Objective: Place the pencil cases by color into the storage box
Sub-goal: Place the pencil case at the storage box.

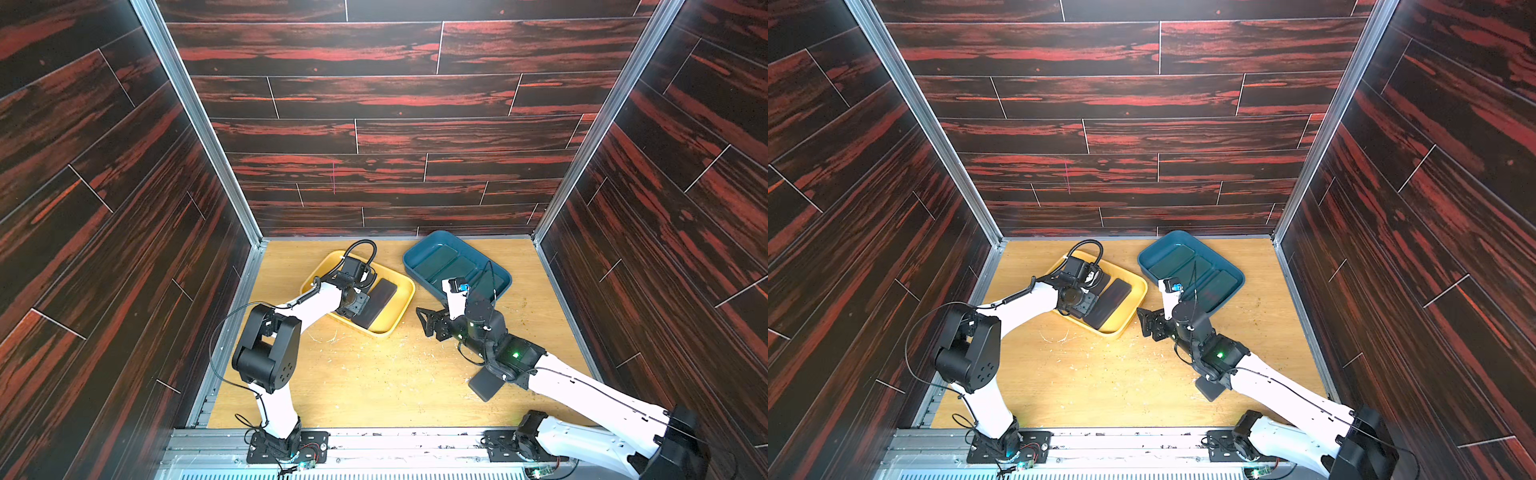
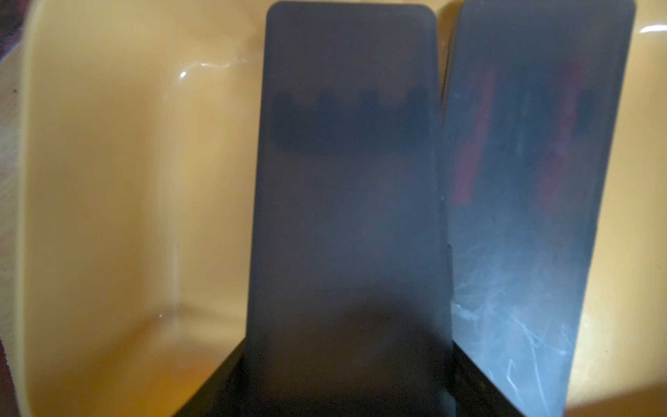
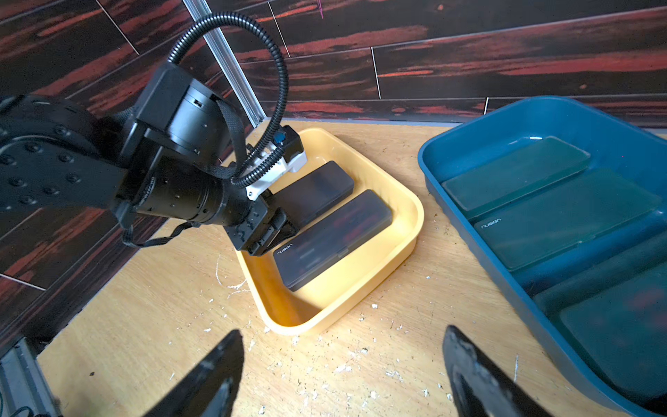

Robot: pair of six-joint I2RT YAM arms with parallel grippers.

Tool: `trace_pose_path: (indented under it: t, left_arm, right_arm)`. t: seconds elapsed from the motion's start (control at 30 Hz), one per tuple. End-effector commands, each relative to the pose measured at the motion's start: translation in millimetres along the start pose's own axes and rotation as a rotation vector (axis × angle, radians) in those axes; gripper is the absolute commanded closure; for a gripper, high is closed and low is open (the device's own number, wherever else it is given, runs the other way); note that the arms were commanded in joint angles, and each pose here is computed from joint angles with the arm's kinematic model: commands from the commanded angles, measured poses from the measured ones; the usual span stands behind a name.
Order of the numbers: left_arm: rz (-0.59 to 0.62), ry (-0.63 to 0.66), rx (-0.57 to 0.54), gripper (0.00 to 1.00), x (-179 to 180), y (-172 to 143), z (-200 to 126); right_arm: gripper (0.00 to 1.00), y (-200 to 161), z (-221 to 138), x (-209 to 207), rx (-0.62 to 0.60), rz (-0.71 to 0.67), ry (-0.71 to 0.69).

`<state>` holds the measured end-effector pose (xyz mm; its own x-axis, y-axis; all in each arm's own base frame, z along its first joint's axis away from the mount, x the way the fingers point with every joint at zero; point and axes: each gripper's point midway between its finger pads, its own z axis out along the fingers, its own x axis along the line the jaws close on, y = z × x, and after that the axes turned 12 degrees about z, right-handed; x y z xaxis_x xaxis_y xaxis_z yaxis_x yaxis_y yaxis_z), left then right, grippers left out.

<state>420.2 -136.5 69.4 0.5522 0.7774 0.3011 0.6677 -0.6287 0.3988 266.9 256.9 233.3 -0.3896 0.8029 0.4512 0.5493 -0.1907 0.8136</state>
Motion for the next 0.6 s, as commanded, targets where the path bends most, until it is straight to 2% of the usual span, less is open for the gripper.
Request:
trace_pose_path:
  t: [0.0,0.2,0.57]
  left_arm:
    - [0.020,0.008,-0.026,0.41,5,7,4]
    - [0.036,-0.001,-0.017,0.40,5,6,18]
    - [0.042,-0.038,-0.023,0.39,4,13,22]
  right_arm:
    - [0.13,-10,7,-5,0.024,0.026,-0.021]
    - [0.13,-15,11,-9,0.056,0.058,-0.056]
    - [0.13,-16,16,-11,0.074,0.082,-0.078]
